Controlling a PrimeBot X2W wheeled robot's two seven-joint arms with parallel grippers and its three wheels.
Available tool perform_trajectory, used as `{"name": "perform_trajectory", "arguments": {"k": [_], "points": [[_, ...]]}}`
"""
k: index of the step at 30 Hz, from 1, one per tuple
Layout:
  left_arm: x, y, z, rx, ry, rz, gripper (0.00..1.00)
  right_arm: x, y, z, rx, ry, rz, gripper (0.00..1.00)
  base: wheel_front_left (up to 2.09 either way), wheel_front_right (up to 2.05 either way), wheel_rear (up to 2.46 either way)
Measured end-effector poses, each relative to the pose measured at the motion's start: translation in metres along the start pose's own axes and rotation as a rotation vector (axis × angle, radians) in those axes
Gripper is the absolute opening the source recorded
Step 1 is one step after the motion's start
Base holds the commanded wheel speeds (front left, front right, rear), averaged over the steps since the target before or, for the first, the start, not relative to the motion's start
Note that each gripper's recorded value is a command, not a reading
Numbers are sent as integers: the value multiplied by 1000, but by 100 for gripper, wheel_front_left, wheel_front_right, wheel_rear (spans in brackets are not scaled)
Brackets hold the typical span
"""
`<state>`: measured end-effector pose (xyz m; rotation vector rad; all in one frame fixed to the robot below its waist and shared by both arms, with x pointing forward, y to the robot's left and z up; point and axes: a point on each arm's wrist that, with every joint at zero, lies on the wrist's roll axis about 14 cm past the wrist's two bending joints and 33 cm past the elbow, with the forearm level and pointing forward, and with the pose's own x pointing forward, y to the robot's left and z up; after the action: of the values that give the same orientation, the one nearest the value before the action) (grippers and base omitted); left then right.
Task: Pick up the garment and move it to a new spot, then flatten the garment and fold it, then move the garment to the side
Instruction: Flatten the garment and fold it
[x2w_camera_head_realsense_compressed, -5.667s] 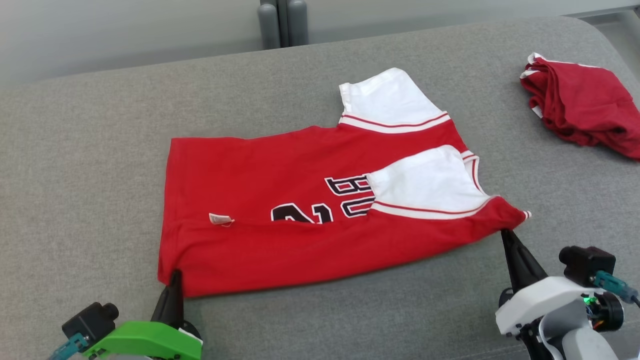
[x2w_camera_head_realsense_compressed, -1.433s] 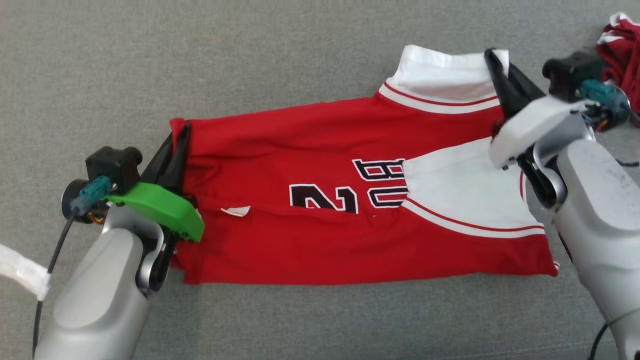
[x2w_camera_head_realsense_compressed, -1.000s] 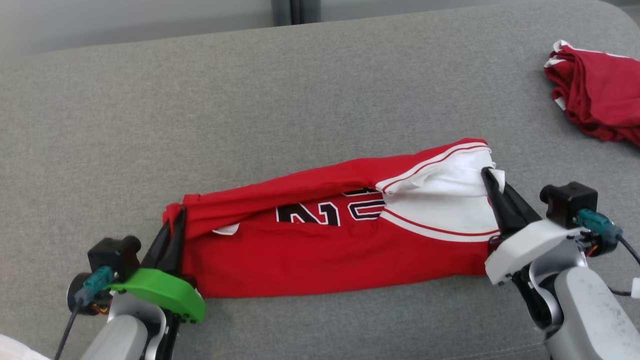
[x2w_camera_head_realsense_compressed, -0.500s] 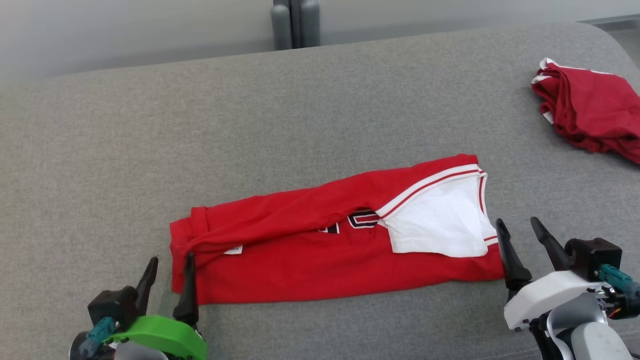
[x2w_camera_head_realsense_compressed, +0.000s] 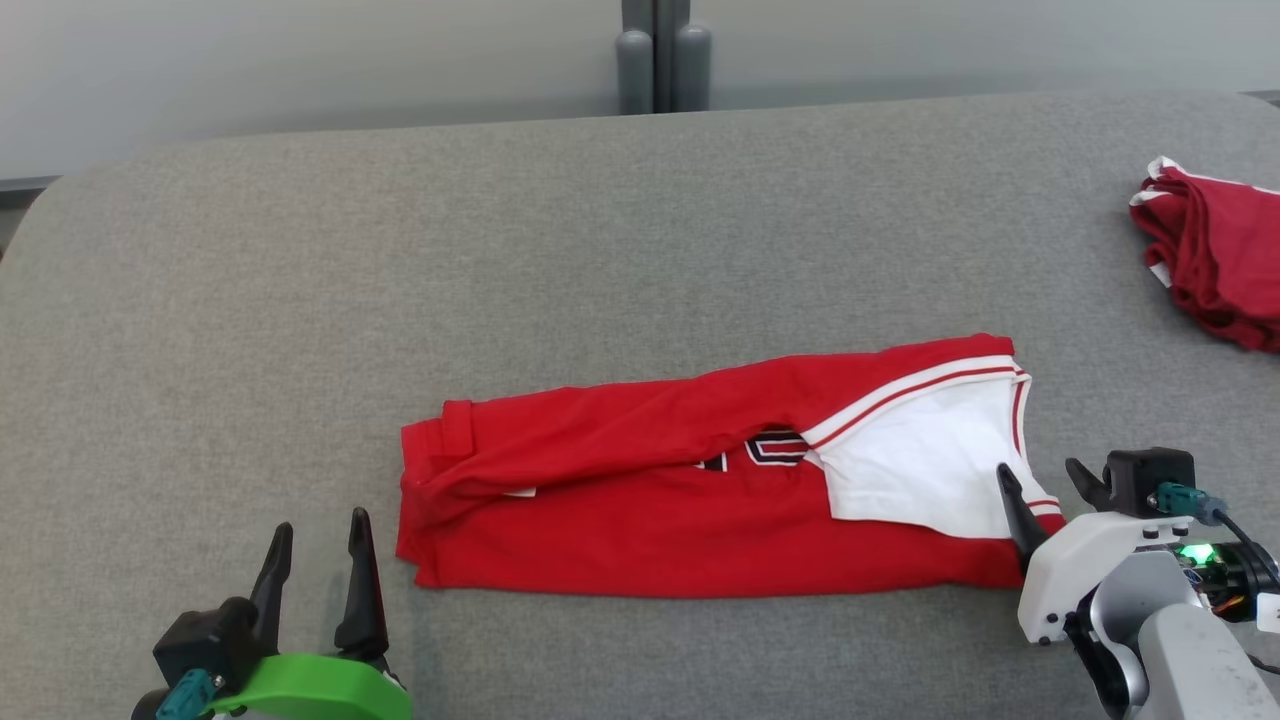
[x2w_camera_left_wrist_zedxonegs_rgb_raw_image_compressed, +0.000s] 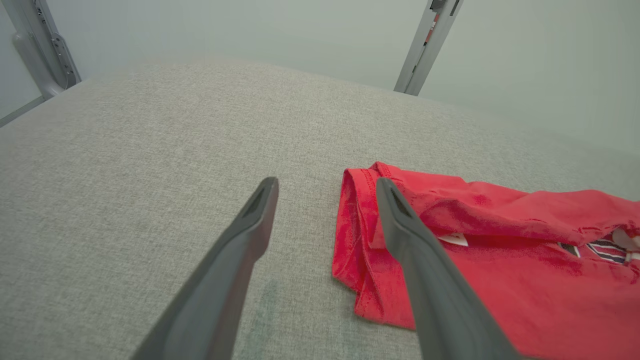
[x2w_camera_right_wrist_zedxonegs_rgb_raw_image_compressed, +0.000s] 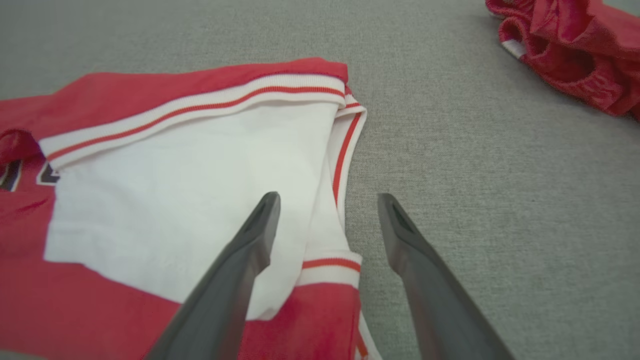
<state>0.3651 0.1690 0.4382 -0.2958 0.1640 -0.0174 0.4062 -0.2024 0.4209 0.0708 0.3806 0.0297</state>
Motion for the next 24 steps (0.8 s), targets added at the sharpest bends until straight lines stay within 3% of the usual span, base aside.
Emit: {"name": "perform_trajectory", "arguments": {"k": [9, 11, 12, 13, 14, 19, 24], "points": [[-6, 20, -4, 17, 8, 66, 100, 18, 23, -35, 6, 145, 53, 100, 0, 0, 0], [-6, 22, -4, 15, 6, 72, 100, 20, 27, -38, 5, 157, 65, 41, 0, 0, 0], [-6, 22, -3, 17, 5, 73, 100, 20, 29, -37, 6, 157, 68, 30, 0, 0, 0], [-6, 21, -3, 16, 4, 72, 100, 21, 31, -37, 6, 159, 72, 9, 0, 0, 0], [-5, 20, -3, 17, 1, 67, 100, 21, 33, -37, 6, 159, 75, 0, 0, 0, 0], [-1, 16, 3, 20, -17, 50, 100, 24, 34, -25, 13, 118, 72, 0, 0, 0, 0], [4, 7, 6, 25, -27, 18, 100, 22, 2, 4, 0, 34, 7, 0, 0, 0, 0]]}}
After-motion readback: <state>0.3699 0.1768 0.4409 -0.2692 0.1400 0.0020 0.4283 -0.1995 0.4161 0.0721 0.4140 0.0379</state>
